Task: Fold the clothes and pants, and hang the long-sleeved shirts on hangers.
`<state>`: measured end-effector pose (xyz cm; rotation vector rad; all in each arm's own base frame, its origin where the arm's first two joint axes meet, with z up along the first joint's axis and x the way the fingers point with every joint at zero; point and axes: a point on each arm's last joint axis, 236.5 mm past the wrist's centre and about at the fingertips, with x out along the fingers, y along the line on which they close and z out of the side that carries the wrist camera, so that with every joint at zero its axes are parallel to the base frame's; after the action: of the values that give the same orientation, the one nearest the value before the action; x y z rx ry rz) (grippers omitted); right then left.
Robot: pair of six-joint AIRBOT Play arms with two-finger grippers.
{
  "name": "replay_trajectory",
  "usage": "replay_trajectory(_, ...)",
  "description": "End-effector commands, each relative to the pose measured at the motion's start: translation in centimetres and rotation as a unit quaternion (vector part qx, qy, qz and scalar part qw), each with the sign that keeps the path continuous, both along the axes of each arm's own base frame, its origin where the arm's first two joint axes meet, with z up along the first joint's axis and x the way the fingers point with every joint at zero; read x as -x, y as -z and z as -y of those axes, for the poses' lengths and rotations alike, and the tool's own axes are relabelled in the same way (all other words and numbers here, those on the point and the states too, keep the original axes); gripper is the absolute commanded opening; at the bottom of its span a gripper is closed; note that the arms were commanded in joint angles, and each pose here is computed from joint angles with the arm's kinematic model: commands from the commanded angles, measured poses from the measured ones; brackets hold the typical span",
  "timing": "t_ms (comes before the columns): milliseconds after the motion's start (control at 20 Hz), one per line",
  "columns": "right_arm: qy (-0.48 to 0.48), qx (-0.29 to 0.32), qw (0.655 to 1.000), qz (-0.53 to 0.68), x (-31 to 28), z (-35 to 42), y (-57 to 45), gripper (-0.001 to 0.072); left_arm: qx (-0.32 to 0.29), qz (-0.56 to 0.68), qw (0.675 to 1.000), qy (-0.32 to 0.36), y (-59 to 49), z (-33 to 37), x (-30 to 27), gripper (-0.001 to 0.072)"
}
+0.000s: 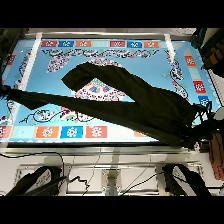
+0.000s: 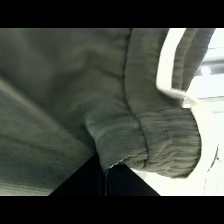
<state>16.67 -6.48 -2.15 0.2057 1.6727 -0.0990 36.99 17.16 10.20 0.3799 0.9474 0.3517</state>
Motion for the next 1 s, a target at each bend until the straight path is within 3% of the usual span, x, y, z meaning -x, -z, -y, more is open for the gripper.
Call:
replay_trajectory(0,0.025,0.011,0.999,0.018,-1.0,0.4,0.2,0.0026,0.032,-0.115,0.992,-0.036,5.3,-0.1,6.0,0.0013)
replay_trajectory(200,0.025,0.011,0.999,0.018,-1.0,0.4,0.2,0.0026,0.070,-0.250,0.963,-0.075,13.9,0.4,16.4,0.0013)
replay_trajectory(400,0.025,0.012,0.999,0.019,-1.0,0.5,0.1,0.0034,0.087,-0.295,0.947,-0.090,17.1,0.8,19.9,0.0015)
replay_trajectory(450,0.025,0.014,0.999,0.024,-1.2,0.6,0.2,0.0136,0.084,-0.291,0.949,-0.089,16.9,0.7,19.7,0.0057)
replay_trajectory(500,0.025,0.017,0.999,0.030,-1.5,0.7,0.2,0.0379,0.083,-0.287,0.950,-0.089,16.7,0.5,19.4,0.0239)
replay_trajectory(550,0.025,0.021,0.999,0.036,-1.8,0.9,0.2,0.0529,0.075,-0.284,0.952,-0.089,16.3,0.2,19.2,0.0475)
replay_trajectory(600,0.025,0.024,0.999,0.042,-2.1,1.1,0.2,0.0530,0.067,-0.282,0.953,-0.088,15.9,-0.2,18.9,0.0613)
replay_trajectory(950,0.027,0.062,0.988,0.138,-6.8,3.1,-2.1,0.0530,-0.020,-0.159,0.985,-0.059,9.3,-4.1,11.8,0.0617)
